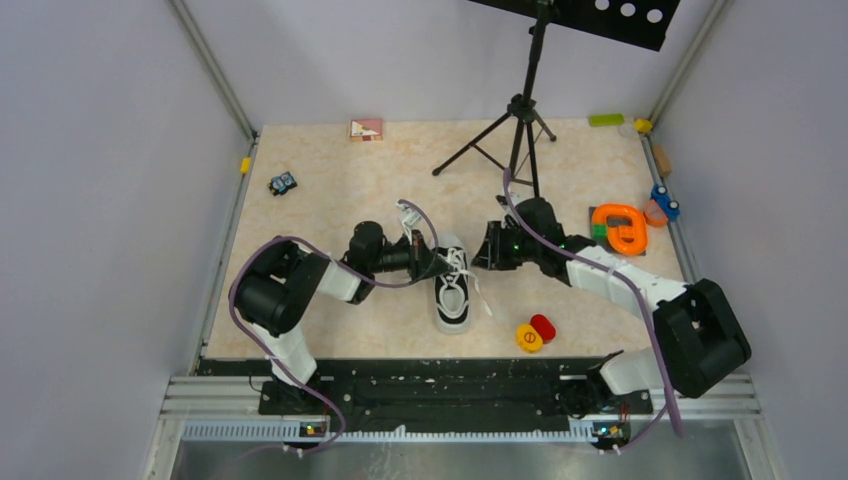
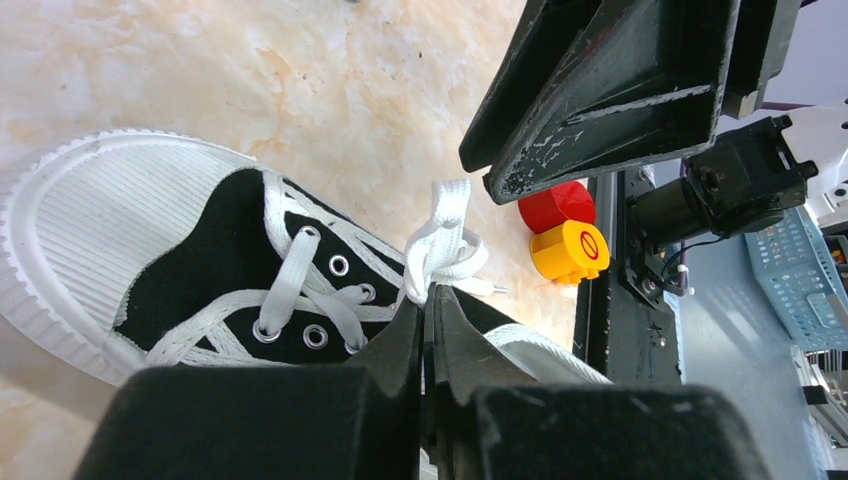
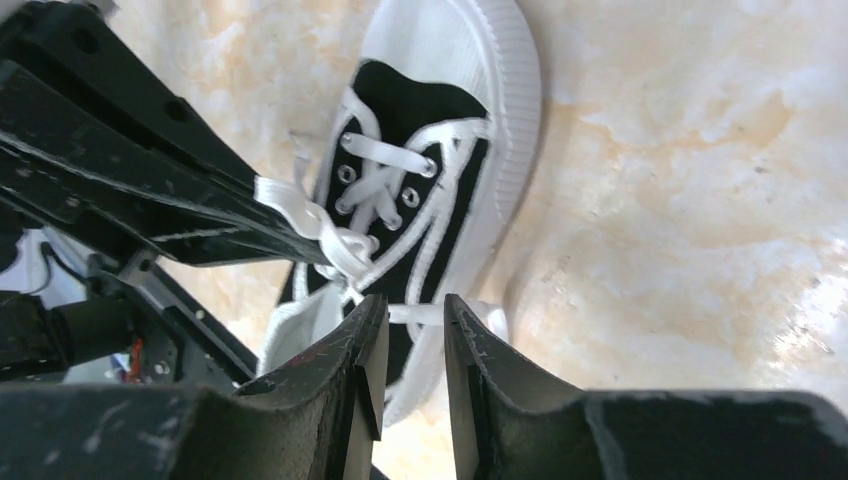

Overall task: Tie the shoes
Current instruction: Cross the shoelace with the shoelace.

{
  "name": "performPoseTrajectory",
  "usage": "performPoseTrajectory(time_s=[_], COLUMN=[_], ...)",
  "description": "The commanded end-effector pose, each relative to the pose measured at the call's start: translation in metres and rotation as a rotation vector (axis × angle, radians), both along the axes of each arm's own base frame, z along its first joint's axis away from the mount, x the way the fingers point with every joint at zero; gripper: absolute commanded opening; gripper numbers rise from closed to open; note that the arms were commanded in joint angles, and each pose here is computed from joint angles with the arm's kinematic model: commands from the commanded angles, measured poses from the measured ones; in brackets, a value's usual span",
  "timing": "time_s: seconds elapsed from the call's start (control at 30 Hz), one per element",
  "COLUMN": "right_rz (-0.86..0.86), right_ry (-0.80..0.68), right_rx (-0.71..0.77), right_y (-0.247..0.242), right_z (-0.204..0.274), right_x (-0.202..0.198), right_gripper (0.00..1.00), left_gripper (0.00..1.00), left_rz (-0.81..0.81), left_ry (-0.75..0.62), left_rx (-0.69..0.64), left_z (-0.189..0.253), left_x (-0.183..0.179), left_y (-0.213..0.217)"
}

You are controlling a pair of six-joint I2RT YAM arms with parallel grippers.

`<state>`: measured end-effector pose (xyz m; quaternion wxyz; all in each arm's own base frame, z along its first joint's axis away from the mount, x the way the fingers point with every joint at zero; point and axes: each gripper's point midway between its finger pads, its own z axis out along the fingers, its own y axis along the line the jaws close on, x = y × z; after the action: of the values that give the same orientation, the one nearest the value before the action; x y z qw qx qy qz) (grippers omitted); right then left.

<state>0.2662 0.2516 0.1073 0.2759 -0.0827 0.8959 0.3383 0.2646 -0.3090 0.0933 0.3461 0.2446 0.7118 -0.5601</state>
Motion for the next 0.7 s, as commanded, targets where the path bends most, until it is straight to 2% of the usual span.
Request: performPoseTrajectory(time_s=[0.0,0.3,0.67], right_rz=[0.001,0.154,0.107], right_ry=[-0.075,-0.186,-0.140], right_rx=[-0.074,-0.150,-0.188], right_y=[-0.014,-0.013,-0.014], right_z=[-0.005,-0.013,-0.046], right_x=[-0.002,-0.014,-0.011], right_gripper=[0.31,0.37,0.38], left_gripper=[0.00,0.00,0.00], left_rz=[-0.002,-0.003,-0.005], left_ry=[-0.062,-0.062,-0.058], left_rx=[-0.026,-0.020,-0.017], left_z=[0.019,0.018,0.019], left_x=[0.008,0.008,0.009], left_y=[-0.005,-0.006,-0.007])
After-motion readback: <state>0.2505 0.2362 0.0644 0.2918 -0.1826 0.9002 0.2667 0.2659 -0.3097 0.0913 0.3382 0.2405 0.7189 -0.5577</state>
